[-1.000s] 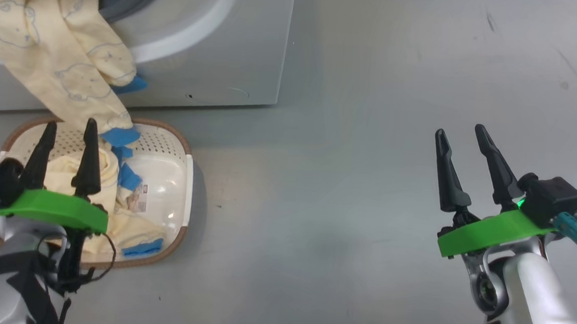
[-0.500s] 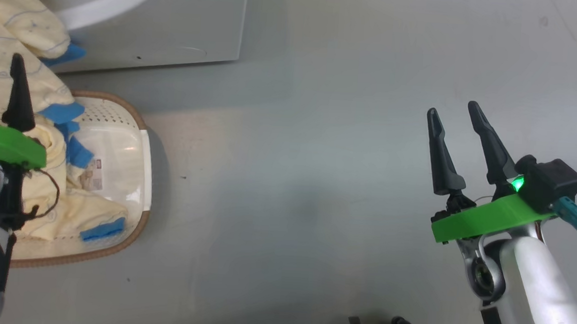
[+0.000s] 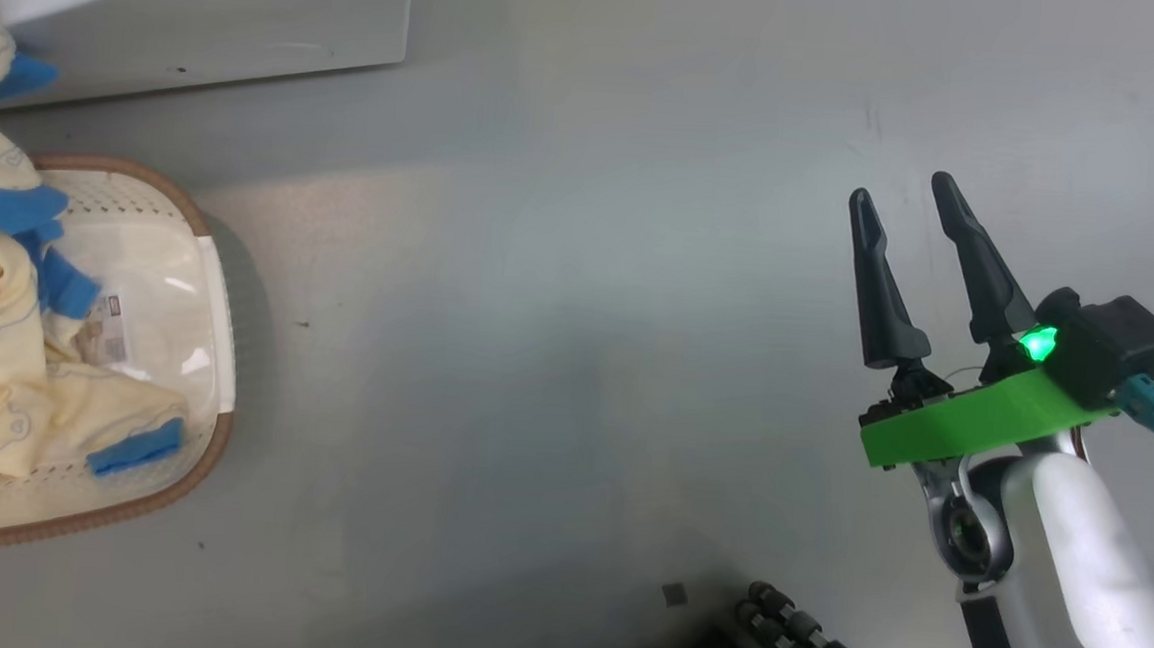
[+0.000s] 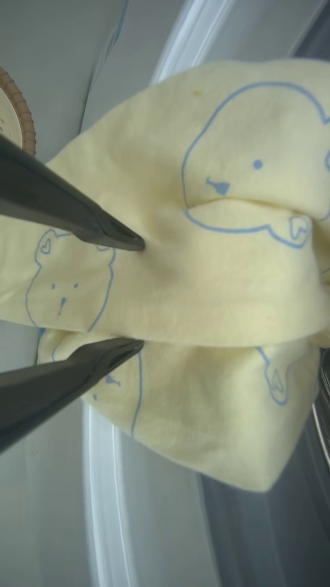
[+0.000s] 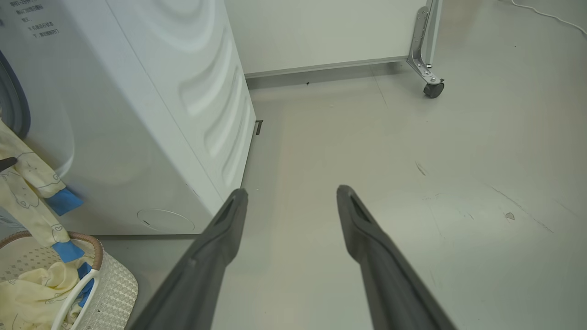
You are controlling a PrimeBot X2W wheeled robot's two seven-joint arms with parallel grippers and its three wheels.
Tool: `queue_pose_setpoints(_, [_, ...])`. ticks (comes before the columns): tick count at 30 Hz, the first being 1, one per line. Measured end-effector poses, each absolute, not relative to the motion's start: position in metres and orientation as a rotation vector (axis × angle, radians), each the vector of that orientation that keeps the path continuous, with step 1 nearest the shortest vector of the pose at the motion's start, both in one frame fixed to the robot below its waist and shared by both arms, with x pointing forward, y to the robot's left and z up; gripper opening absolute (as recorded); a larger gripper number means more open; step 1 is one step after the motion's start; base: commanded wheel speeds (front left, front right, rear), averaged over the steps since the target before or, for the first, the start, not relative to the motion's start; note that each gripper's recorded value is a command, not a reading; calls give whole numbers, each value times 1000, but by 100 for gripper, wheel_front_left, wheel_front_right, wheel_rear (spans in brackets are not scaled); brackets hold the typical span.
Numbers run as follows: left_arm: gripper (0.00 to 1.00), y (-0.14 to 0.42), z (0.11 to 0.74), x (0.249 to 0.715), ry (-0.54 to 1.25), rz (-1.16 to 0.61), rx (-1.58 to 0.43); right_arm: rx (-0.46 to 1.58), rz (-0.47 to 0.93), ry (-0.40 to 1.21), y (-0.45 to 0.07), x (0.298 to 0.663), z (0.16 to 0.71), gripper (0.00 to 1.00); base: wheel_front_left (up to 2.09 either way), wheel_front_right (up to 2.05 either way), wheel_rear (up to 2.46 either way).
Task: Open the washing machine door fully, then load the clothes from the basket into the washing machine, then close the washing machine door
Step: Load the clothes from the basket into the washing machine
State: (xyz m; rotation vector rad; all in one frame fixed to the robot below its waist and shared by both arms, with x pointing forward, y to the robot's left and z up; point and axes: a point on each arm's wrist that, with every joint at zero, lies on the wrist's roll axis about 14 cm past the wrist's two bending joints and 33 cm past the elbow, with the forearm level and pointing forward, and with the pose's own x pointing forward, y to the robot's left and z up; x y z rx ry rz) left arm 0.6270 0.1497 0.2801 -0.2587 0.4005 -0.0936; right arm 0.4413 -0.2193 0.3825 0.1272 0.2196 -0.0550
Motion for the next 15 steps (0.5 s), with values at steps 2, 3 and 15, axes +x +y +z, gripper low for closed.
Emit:
queue_pose_setpoints(2, [100,150,275,630,412,-82,-269,127,-57,225,-220,441,380,100,0,0,0])
queue_pose_setpoints(3, [100,150,272,632,417,-77,-272,127,-58,226,-220,441,380,100,0,0,0])
queue_pose_setpoints(15, [100,151,251,644,463,-48,-289,140,-68,238,-223,444,373,100,0,0,0])
